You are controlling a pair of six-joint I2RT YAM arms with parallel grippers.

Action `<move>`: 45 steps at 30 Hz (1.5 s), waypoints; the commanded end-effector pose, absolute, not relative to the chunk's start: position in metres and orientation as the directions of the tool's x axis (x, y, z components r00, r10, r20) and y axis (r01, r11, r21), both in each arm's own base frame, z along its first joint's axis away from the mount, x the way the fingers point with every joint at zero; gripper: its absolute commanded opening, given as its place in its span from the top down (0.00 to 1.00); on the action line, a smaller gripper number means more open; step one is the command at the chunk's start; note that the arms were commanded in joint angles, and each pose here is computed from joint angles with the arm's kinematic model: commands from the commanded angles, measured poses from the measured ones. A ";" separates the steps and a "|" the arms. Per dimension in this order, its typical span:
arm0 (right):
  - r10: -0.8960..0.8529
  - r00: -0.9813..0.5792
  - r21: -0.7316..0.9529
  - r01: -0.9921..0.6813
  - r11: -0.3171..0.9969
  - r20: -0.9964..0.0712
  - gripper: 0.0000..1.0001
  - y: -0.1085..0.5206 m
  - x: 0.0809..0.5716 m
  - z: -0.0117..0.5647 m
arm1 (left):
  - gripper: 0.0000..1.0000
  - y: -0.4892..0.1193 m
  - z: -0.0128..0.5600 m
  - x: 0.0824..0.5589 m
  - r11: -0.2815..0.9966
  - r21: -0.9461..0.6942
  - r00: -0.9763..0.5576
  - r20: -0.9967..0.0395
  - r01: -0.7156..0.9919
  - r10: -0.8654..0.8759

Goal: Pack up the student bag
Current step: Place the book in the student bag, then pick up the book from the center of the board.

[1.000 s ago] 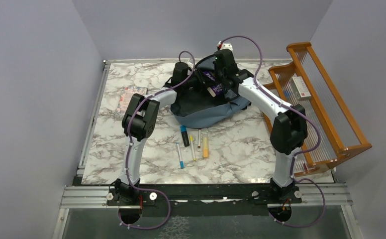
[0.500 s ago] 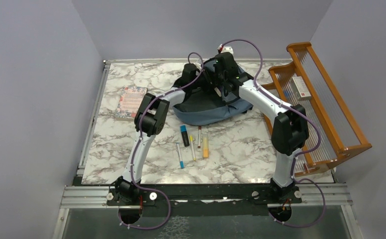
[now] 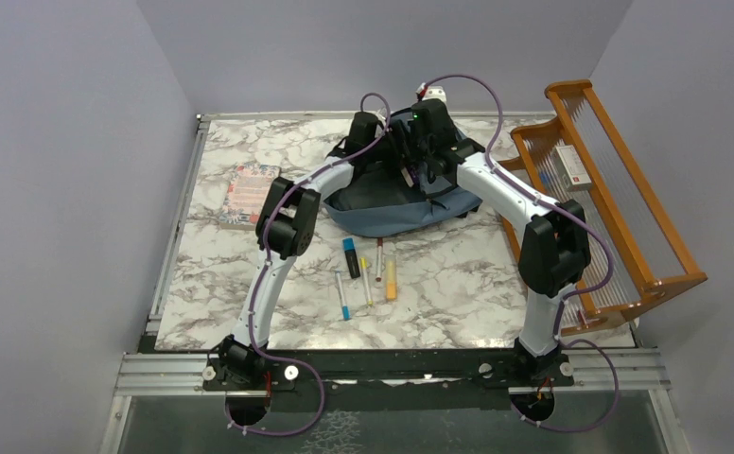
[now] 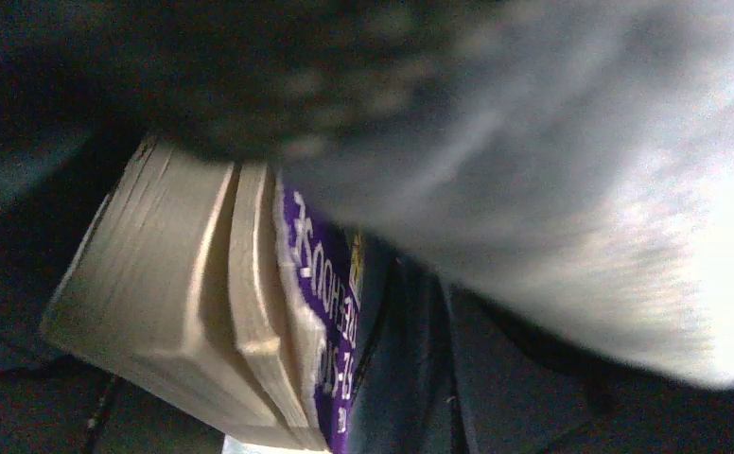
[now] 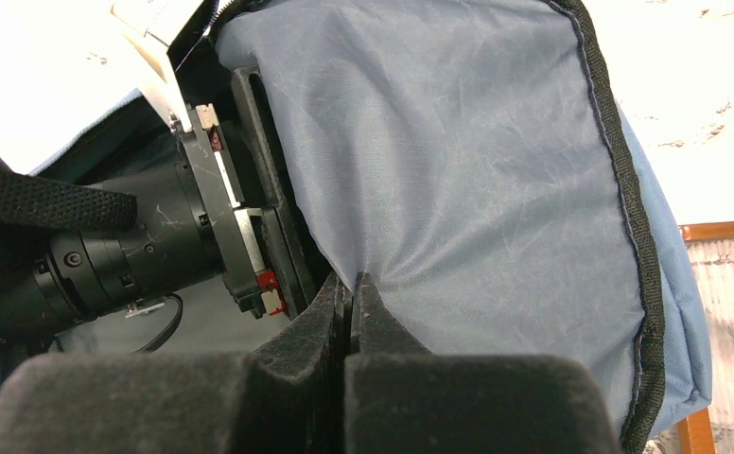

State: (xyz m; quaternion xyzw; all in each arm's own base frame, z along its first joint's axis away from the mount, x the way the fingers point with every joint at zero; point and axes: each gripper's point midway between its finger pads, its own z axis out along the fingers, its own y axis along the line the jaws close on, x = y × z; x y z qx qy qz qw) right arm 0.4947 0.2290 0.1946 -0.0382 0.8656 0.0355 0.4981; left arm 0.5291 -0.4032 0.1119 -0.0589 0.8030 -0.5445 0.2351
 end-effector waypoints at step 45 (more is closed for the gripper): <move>-0.131 -0.531 0.029 -0.283 0.959 -0.837 0.94 0.244 0.489 0.174 | 0.01 -0.282 0.263 0.455 0.583 -0.705 -0.749 -0.621 0.403 -0.233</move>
